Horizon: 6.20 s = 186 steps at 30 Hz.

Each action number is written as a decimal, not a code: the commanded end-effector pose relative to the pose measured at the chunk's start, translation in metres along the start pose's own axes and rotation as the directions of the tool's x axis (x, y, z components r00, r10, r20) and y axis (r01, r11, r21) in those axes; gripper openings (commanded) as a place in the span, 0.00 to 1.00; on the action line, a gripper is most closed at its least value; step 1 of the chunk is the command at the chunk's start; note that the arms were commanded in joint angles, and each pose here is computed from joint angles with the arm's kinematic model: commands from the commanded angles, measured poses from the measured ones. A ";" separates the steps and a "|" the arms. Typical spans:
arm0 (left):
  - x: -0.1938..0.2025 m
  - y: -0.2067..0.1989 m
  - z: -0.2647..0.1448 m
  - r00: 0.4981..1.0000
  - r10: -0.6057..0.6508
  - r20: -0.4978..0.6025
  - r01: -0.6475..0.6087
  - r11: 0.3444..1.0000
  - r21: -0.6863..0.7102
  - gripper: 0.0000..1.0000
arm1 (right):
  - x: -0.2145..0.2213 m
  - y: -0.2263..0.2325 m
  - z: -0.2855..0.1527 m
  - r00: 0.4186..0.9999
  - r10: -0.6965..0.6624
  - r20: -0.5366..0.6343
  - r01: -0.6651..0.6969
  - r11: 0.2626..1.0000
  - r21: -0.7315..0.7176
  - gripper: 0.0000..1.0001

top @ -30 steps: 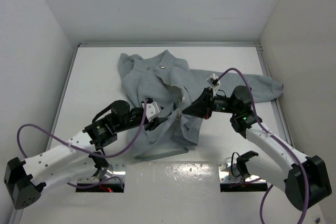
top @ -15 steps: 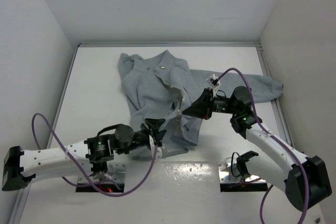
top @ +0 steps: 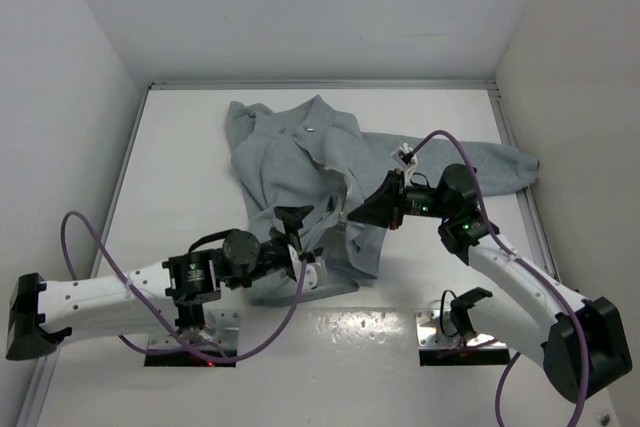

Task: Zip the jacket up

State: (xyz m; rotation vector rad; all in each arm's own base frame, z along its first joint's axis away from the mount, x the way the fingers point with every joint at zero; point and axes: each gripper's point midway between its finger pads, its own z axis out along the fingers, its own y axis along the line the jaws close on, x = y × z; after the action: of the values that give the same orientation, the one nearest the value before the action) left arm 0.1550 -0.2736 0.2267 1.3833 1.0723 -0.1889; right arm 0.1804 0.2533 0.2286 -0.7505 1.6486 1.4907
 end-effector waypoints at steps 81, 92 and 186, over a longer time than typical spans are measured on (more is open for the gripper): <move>-0.046 0.004 0.012 0.878 0.478 -0.029 -0.422 0.744 -0.517 0.48 | 0.005 0.017 0.010 0.990 0.138 0.018 -0.137 0.988 -0.074 0.00; -0.046 0.009 0.013 0.876 0.481 -0.040 -0.427 0.734 -0.529 0.47 | 0.015 0.020 0.009 0.991 0.135 -0.013 -0.135 0.987 -0.085 0.00; -0.051 0.021 0.077 0.847 -0.509 0.156 0.528 0.839 -0.133 0.00 | 0.071 -0.014 -0.012 0.953 0.302 -0.020 -0.274 0.888 0.369 0.58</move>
State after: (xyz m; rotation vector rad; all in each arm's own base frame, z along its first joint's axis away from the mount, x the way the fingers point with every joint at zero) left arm 0.1706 -0.3532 0.2231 1.0115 1.3684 -0.5135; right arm 0.1365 0.2456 0.1509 -0.4481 2.0959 1.3778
